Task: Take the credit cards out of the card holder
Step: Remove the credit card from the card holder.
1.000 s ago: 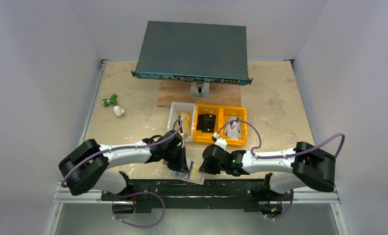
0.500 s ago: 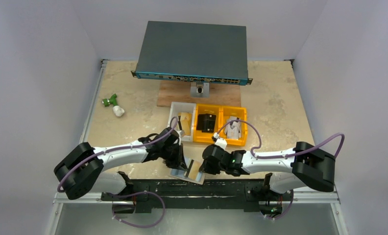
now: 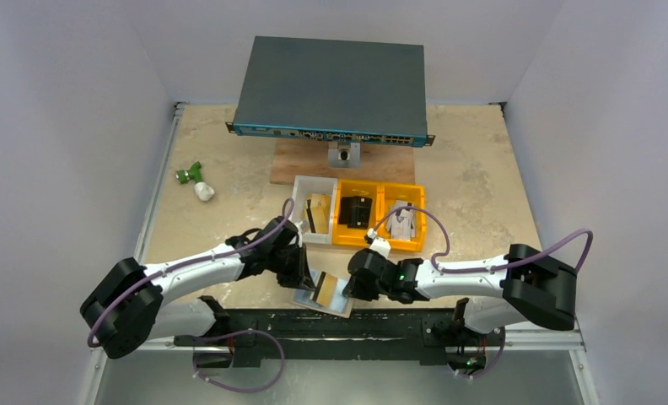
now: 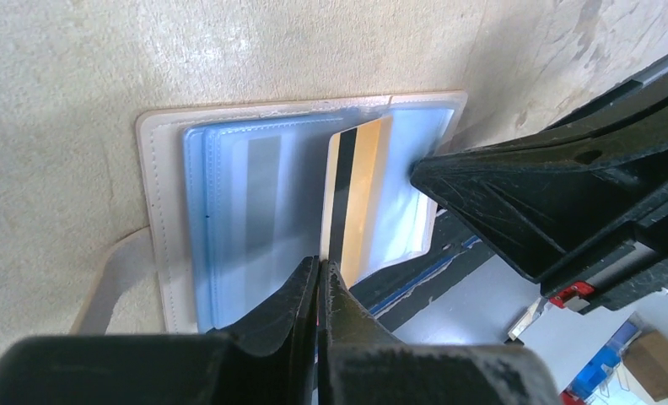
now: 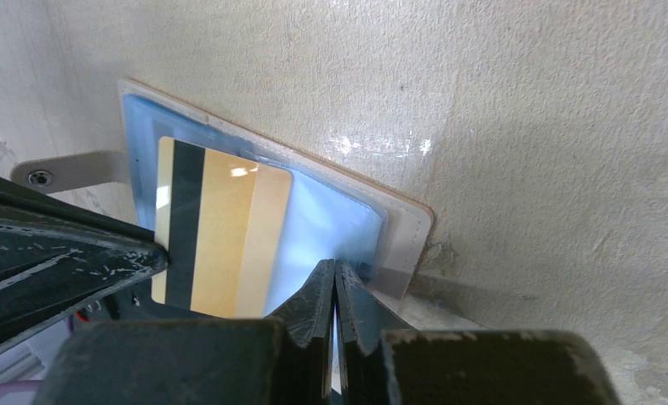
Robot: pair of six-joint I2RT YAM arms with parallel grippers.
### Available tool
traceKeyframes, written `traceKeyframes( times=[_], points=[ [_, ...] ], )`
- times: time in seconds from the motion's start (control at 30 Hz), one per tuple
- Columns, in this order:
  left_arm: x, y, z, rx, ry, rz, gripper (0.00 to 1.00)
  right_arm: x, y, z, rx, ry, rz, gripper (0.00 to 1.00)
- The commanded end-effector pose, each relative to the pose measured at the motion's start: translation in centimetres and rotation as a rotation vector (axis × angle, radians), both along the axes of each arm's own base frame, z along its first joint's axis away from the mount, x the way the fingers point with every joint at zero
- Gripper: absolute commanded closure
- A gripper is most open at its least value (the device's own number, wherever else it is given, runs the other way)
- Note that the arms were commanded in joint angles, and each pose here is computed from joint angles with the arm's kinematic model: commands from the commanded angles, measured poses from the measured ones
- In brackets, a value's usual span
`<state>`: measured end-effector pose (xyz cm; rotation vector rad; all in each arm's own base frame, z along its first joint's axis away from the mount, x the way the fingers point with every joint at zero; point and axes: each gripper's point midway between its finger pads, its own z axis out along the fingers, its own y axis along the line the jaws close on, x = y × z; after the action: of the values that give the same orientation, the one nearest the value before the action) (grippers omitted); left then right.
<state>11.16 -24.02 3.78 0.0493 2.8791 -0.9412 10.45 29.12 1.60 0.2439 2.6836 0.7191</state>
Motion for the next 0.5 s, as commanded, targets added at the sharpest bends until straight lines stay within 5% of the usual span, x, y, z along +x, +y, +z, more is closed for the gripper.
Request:
traceKeyframes(
  times=[0.0,0.27,0.47],
  points=[
    [0.1,0.7,0.6,-0.011,-0.019,0.011,1.00,-0.2,-1.8,-0.8,-0.100,-0.001,0.002,1.00],
    [0.6,1.2,2.4,-0.062,-0.043,0.034,1.00,1.6,0.3,3.5,-0.018,-0.090,-0.002,0.93],
    [0.7,0.9,3.8,-0.139,-0.038,0.051,1.00,2.9,2.7,8.2,0.130,-0.181,-0.001,0.60]
  ],
)
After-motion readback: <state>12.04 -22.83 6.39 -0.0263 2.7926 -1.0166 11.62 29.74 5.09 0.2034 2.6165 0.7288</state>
